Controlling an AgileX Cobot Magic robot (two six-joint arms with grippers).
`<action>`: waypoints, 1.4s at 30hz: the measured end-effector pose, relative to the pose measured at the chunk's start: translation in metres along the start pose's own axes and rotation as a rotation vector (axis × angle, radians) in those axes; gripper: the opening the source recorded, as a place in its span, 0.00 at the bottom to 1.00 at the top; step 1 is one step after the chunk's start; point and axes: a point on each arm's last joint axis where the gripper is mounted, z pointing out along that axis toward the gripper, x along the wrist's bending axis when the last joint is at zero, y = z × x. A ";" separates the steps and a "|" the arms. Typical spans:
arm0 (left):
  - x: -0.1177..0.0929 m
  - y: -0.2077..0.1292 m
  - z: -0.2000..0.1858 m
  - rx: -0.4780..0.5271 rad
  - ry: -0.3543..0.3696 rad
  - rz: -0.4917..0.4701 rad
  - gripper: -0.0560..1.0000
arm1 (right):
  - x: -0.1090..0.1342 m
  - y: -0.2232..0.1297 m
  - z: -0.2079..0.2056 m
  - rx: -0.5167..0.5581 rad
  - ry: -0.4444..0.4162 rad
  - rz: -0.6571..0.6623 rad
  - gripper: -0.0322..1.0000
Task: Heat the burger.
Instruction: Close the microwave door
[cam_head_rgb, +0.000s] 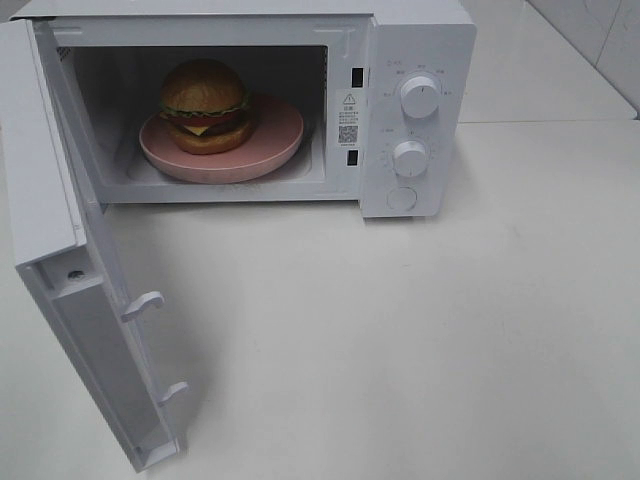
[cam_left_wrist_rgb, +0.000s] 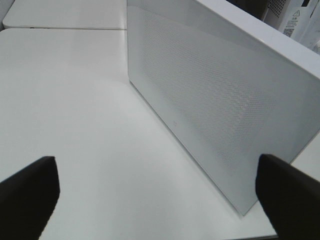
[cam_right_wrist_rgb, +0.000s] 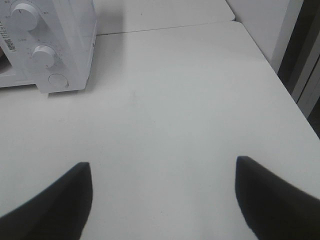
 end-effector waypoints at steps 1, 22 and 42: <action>0.000 0.001 0.002 0.010 0.000 -0.003 0.99 | 0.000 0.000 0.000 0.000 0.000 0.000 0.77; 0.016 0.053 0.033 -0.097 0.085 -0.006 0.43 | 0.000 0.000 0.000 0.000 0.000 0.000 0.77; 0.039 0.036 0.101 -0.191 0.184 0.001 0.05 | 0.000 0.000 0.000 0.000 0.000 0.000 0.77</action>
